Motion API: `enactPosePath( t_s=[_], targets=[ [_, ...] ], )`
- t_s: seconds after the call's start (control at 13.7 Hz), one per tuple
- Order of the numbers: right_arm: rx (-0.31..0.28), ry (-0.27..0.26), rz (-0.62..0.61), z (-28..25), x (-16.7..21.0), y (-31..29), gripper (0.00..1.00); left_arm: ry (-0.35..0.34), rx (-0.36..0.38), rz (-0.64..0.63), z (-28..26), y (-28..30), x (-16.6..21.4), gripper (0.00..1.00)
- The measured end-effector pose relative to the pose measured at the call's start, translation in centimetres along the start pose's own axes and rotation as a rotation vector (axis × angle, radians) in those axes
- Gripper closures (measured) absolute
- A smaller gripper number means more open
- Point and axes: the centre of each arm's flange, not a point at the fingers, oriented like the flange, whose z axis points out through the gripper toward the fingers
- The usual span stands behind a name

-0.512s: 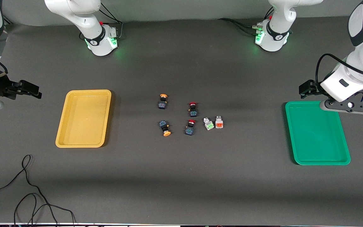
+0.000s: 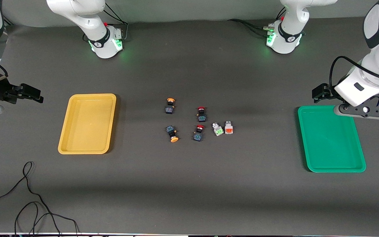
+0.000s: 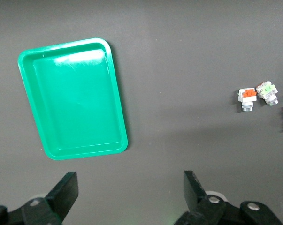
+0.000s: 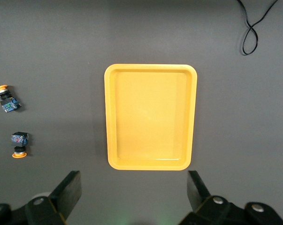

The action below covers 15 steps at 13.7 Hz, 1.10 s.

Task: Place green and yellow buttons in trays

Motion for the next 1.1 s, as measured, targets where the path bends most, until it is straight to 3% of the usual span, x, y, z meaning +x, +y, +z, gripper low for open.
enactPosePath(
  t_s=[0.51,0.73,1.1],
  targets=[
    [0.003,-0.005,-0.040,0.2,0.0,-2.3,0.00,-0.003,0.000,0.000,0.0,0.0,0.0,0.00],
    [0.028,-0.013,-0.072,1.6,-0.1,-7.1,0.00,-0.002,-0.007,-0.005,0.0,0.5,0.0,0.00],
    [0.017,-0.009,0.001,4.0,-2.5,-19.9,0.00,0.009,-0.073,-0.112,-0.4,6.5,0.1,0.00]
  ],
)
